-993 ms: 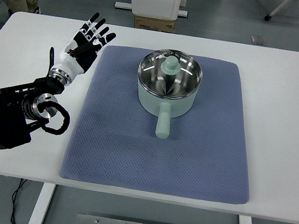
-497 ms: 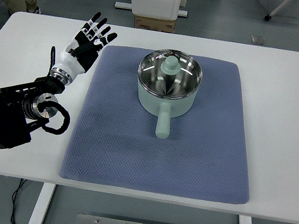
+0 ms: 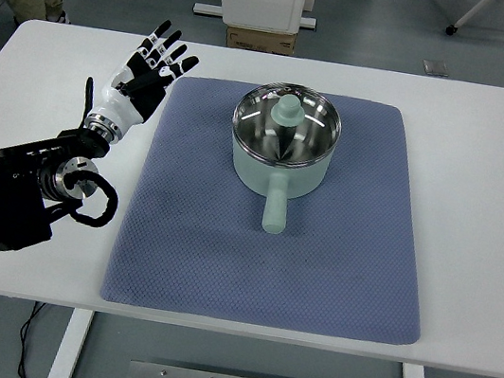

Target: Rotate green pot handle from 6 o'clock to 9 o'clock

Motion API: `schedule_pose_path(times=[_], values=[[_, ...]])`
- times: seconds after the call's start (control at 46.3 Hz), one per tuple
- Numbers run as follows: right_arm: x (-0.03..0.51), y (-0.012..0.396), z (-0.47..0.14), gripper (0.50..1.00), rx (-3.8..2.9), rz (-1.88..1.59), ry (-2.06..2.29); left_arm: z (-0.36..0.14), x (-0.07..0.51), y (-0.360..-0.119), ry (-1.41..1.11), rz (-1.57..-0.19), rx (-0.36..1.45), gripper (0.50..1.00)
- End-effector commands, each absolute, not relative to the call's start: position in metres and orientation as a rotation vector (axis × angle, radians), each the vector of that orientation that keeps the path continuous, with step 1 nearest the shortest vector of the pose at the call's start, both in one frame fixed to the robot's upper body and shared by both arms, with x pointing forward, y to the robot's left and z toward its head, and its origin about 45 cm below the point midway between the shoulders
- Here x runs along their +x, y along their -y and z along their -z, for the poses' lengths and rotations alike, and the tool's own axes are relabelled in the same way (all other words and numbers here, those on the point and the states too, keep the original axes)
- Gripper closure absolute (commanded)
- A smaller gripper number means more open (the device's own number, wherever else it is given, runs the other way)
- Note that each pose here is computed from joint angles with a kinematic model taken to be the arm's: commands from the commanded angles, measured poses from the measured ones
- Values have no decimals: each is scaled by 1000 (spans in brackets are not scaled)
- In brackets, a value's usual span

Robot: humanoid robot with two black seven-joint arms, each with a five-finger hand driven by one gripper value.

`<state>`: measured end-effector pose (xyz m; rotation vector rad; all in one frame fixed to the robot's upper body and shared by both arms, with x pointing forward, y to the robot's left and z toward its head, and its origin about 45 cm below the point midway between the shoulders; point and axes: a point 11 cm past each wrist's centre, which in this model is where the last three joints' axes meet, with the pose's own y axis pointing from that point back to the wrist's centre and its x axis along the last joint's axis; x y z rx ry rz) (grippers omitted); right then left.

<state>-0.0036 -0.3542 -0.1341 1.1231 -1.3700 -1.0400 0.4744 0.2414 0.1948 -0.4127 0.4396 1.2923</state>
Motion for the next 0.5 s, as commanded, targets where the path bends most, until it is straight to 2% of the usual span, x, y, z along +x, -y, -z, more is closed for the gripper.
schedule_pose_path(times=[0.0,0.475], values=[[-4,354,134,500,1123,1039,1368,-196,475,-242,-436,-1292,-414,500],[-4,354,134,500,1122,1040,1369,-200,476,-250,-390,-1286,-382,500]])
